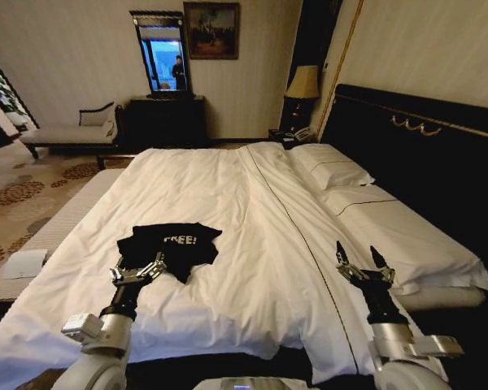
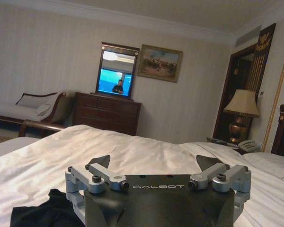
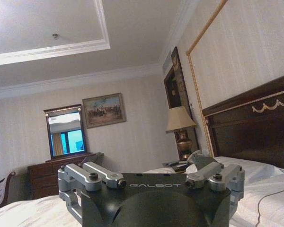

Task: Fold the clothes on the bed.

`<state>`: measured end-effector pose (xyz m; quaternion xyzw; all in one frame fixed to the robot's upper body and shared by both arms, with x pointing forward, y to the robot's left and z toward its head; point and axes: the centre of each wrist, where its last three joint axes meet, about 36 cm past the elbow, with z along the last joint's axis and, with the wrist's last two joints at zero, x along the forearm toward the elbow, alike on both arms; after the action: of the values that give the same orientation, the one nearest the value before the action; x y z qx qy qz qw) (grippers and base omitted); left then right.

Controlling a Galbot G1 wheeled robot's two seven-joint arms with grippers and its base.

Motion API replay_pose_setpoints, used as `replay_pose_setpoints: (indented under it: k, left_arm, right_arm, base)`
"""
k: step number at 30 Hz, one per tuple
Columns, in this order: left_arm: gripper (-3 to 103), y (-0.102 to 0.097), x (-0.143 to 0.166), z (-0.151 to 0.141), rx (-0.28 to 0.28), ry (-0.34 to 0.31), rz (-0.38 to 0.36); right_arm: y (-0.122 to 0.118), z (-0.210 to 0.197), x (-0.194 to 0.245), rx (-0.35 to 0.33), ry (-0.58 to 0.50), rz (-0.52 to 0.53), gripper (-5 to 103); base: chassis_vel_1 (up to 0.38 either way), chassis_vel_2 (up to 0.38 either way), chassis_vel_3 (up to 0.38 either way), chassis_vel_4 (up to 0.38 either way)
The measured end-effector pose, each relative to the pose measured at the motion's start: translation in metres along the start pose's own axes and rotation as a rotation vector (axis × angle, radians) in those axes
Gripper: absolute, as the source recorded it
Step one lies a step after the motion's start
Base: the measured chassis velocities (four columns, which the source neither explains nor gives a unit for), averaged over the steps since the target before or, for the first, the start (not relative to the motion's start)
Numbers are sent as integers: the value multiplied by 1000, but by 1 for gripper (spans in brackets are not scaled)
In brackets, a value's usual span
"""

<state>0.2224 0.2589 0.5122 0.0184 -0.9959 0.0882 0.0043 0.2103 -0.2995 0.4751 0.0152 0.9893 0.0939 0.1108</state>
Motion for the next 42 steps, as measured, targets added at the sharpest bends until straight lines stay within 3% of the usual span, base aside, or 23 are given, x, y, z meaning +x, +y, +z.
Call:
replay_pose_setpoints:
  k: [42]
  left_arm:
    - [100,10,-9,-1,-12,-19,-3]
  right_arm:
    - [3,13,4,7,18,10,100]
  base:
    - [0,0,0,0]
